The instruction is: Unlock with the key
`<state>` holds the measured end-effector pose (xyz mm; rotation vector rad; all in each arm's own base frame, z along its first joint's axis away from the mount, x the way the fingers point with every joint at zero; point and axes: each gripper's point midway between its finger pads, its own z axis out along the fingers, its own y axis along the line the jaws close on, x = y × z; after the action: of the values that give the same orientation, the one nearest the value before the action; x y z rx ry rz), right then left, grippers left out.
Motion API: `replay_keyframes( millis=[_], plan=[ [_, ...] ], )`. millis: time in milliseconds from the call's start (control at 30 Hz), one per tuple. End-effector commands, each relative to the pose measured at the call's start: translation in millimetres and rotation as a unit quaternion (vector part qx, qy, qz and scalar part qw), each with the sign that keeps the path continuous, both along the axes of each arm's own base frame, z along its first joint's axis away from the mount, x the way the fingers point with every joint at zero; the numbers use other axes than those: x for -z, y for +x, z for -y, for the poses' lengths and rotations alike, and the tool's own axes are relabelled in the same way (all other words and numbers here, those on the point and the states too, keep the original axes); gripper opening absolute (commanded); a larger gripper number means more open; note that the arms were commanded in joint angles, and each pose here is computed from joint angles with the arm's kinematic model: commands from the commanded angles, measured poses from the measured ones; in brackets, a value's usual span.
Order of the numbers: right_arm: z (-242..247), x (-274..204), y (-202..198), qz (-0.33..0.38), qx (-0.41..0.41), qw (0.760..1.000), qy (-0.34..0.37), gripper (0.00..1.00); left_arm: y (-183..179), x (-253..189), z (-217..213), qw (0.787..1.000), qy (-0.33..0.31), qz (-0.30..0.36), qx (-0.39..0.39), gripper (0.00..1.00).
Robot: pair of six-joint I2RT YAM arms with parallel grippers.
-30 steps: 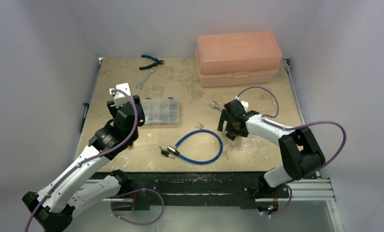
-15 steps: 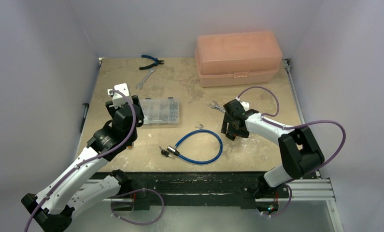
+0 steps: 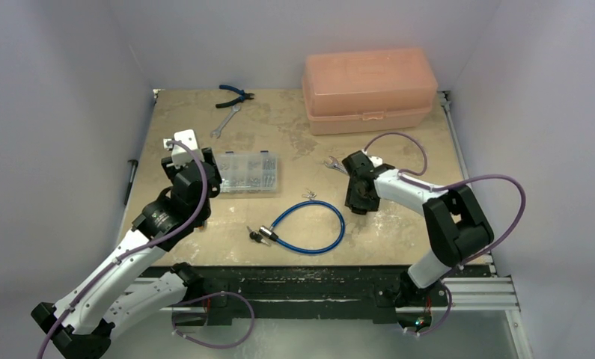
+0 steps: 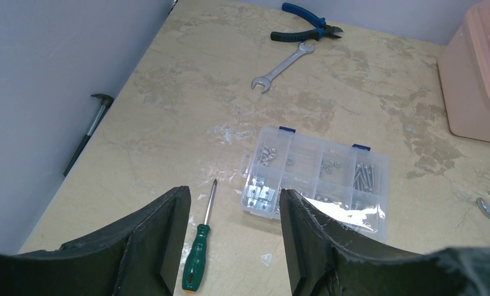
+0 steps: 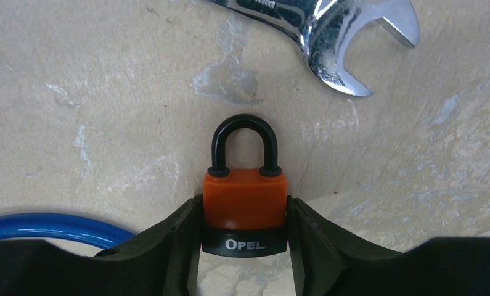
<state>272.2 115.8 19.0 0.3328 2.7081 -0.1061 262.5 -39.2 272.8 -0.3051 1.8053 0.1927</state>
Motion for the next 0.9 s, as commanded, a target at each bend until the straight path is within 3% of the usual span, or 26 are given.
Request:
replay_keyframes(
  millis=[0,433,867],
  plan=[
    [-10,-13,27,0.027,-0.01,1.0,0.0,0.42,0,-8,-4,1.0,-0.003,0.016,-0.007,0.59],
    [-39,-15,81,0.041,-0.068,0.997,-0.008,0.46,2,-5,-3,1.0,0.002,0.01,-0.007,0.59],
    [-42,-30,86,0.05,-0.098,0.994,-0.009,0.8,4,-3,-1,1.0,0.005,0.005,-0.003,0.59]
  ],
)
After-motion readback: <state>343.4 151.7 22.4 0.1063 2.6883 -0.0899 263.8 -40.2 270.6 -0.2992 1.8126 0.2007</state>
